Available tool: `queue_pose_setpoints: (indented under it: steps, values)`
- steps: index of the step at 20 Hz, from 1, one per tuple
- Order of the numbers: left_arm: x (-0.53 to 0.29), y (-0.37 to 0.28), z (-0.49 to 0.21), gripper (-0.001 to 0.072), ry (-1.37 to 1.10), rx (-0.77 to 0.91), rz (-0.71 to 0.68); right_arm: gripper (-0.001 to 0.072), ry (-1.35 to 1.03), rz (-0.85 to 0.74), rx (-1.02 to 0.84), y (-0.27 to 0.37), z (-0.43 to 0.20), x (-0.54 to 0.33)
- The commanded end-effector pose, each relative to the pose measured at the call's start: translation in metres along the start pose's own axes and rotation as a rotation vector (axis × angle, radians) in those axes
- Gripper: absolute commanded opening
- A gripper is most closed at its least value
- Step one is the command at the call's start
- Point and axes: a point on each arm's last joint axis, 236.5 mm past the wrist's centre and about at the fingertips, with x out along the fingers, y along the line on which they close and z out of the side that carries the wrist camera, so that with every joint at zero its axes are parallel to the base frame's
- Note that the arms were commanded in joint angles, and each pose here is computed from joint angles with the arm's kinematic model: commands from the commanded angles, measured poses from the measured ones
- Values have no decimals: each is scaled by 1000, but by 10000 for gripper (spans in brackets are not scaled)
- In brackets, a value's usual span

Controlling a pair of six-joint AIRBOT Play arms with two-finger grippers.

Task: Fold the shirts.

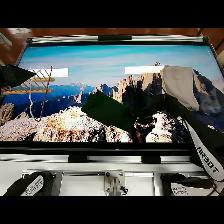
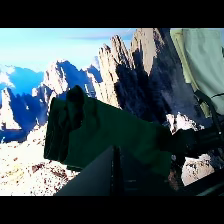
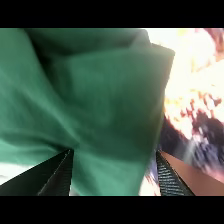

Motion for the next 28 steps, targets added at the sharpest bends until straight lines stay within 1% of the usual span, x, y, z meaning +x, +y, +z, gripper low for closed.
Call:
queue_pose_setpoints:
  steps: [1, 2, 4, 5, 6, 7, 9, 11, 14, 16, 18, 21, 23, 28]
  values:
    - [0, 0, 0, 35, -1, 0, 0, 631, -13, 61, 66, 10, 3, 17]
    - [0, 0, 0, 35, -2, 0, 0, 595, -4, 69, 59, 13, 1, 24]
    - [0, 0, 0, 35, -1, 0, 0, 280, -28, 81, 39, 19, 5, 28]
    - [0, 0, 0, 35, -1, 0, 0, 182, -42, 88, 24, 23, 10, 25]
    - [0, 0, 0, 35, -1, 0, 0, 95, -57, 101, -3, 28, 18, 16]
    - [0, 0, 0, 35, -1, 0, 0, 67, -80, 124, -45, 39, 30, 2]
    - [0, 0, 1, 35, -6, 0, 2, 66, -159, 180, -172, 69, 60, -42]
    - [0, 1, 5, 35, -20, 0, 6, 66, -298, 244, -232, 102, 97, -101]
    - [0, 2, 7, 35, -28, 0, 9, 67, -524, 340, -206, 136, 151, -196]
    - [0, 2, 7, 35, -28, -1, 9, 66, -658, 387, -170, 141, 178, -248]
    - [0, 2, 7, 35, -28, -2, 9, 66, -783, 416, -135, 136, 202, -289]
    - [0, 2, 7, 35, -28, -4, 8, 66, -963, 454, -31, 111, 237, -341]
    - [0, 2, 7, 35, -28, -4, 8, 66, -1067, 469, 32, 91, 257, -367]
    - [0, 2, 6, 35, -27, -4, 8, 66, -1347, 475, 122, 49, 307, -408]
